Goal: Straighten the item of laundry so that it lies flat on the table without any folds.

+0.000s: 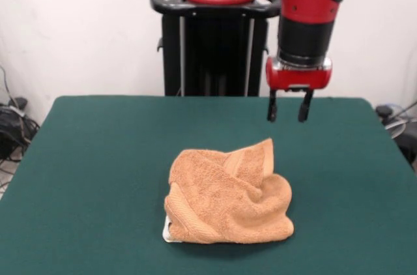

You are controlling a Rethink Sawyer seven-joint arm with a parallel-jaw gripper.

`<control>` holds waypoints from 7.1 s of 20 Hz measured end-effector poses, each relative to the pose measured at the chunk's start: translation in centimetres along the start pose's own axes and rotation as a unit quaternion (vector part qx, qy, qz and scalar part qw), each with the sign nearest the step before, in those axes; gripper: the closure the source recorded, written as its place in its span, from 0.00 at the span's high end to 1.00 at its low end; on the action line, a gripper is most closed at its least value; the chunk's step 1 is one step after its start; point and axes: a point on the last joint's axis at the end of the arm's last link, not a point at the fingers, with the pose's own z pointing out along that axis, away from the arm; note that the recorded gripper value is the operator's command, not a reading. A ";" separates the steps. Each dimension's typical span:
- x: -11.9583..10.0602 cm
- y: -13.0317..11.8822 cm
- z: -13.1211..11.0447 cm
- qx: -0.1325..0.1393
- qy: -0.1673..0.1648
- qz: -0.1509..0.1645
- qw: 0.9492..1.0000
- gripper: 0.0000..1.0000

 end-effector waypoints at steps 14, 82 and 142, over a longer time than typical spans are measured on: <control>0.1 -1.7 4.8 0.001 -0.005 0.014 1.000 1.00; -9.6 -6.0 1.8 0.003 -0.043 0.054 0.998 1.00; -11.9 -9.3 -4.3 -0.017 -0.096 0.106 0.990 1.00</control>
